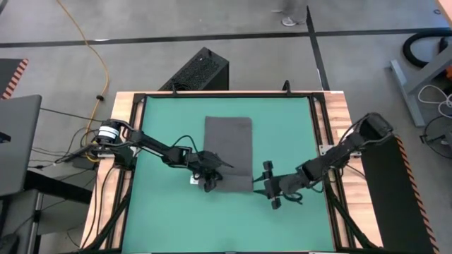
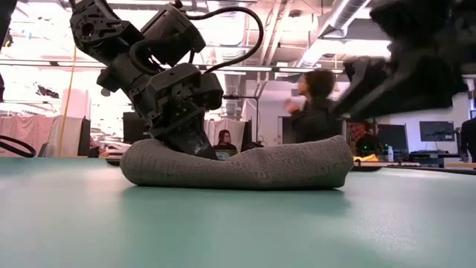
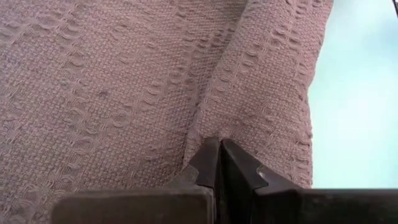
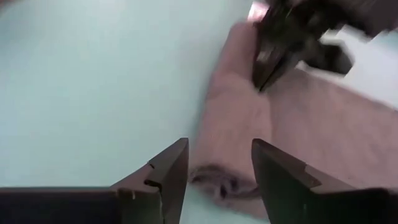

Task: Roll towel
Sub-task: Roll the gray towel

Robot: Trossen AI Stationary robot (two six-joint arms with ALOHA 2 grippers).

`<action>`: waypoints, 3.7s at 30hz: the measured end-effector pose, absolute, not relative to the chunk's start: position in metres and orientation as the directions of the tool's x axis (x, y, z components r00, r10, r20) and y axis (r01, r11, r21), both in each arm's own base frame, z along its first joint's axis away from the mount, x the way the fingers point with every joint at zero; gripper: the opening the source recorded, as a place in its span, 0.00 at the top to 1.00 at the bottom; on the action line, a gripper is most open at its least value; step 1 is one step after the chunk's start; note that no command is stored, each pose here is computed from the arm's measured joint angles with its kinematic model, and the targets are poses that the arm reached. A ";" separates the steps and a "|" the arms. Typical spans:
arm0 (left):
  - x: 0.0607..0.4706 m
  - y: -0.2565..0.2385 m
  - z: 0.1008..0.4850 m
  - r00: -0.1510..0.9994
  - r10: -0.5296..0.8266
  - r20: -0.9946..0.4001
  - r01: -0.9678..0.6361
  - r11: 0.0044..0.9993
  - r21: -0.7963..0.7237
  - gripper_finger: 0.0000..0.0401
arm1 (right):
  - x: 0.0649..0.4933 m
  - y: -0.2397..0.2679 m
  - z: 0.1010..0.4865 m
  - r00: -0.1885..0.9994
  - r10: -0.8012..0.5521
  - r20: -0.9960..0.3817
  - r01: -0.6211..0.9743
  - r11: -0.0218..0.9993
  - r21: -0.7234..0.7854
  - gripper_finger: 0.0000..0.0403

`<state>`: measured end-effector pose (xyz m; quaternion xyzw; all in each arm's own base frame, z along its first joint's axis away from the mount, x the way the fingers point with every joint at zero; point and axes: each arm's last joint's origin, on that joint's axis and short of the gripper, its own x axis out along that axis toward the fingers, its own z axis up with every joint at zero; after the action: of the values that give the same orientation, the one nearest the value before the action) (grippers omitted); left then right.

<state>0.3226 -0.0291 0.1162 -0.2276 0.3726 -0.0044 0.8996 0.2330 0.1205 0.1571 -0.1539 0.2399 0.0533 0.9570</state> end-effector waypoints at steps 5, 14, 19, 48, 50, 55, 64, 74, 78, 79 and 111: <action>0.323 -0.029 0.116 0.723 -0.182 -0.666 -0.168 0.890 -0.425 1.00 | 0.242 0.126 0.141 0.860 0.015 -0.511 -0.209 0.922 -0.325 0.45; 0.323 -0.030 0.116 0.721 -0.202 -0.663 -0.159 0.883 -0.442 1.00 | 0.263 0.130 0.120 0.829 -0.089 -0.551 -0.201 0.874 -0.443 0.38; 0.323 -0.030 0.116 0.718 -0.221 -0.660 -0.144 0.881 -0.451 1.00 | 0.267 0.121 0.107 0.804 -0.159 -0.573 -0.129 0.894 -0.430 0.42; 0.308 -0.063 0.148 0.735 -0.227 -0.640 -0.015 0.937 -0.349 1.00 | 0.248 0.094 0.098 0.805 0.390 -0.447 -0.115 0.841 0.528 0.90; 0.307 -0.069 0.149 0.742 -0.227 -0.631 -0.008 0.938 -0.346 1.00 | 0.244 0.093 0.098 0.814 0.393 -0.428 -0.087 0.810 0.580 0.90; 0.308 -0.073 0.151 0.763 -0.180 -0.620 -0.023 0.952 -0.306 0.95 | 0.247 0.093 0.100 0.815 0.403 -0.417 -0.054 0.769 0.638 0.90; 0.300 -0.064 0.169 0.783 -0.097 -0.614 -0.085 0.962 -0.260 0.81 | 0.264 0.077 0.107 0.792 0.456 -0.406 0.032 0.633 0.774 0.90; 0.303 -0.073 0.182 0.849 -0.114 -0.517 0.007 0.979 -0.204 0.82 | 0.264 0.052 0.096 0.763 0.382 -0.522 0.235 0.589 0.774 0.90; 0.306 -0.075 0.167 0.822 -0.108 -0.559 0.003 0.983 -0.184 0.84 | 0.264 0.047 0.093 0.764 0.338 -0.550 0.294 0.577 0.762 0.90; 0.306 -0.076 0.164 0.816 -0.108 -0.568 0.003 0.983 -0.182 0.85 | 0.264 0.046 0.093 0.764 0.328 -0.555 0.302 0.579 0.757 0.90; 0.316 -0.059 0.110 0.719 0.088 -0.689 -0.139 0.990 -0.019 1.00 | 0.281 0.043 0.098 0.698 0.198 -0.688 0.400 0.689 0.604 0.64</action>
<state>0.3161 -0.0593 0.1099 -0.0347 0.3697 0.0613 0.9265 0.2814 0.0431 0.0976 0.3896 0.3838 -0.0603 0.8350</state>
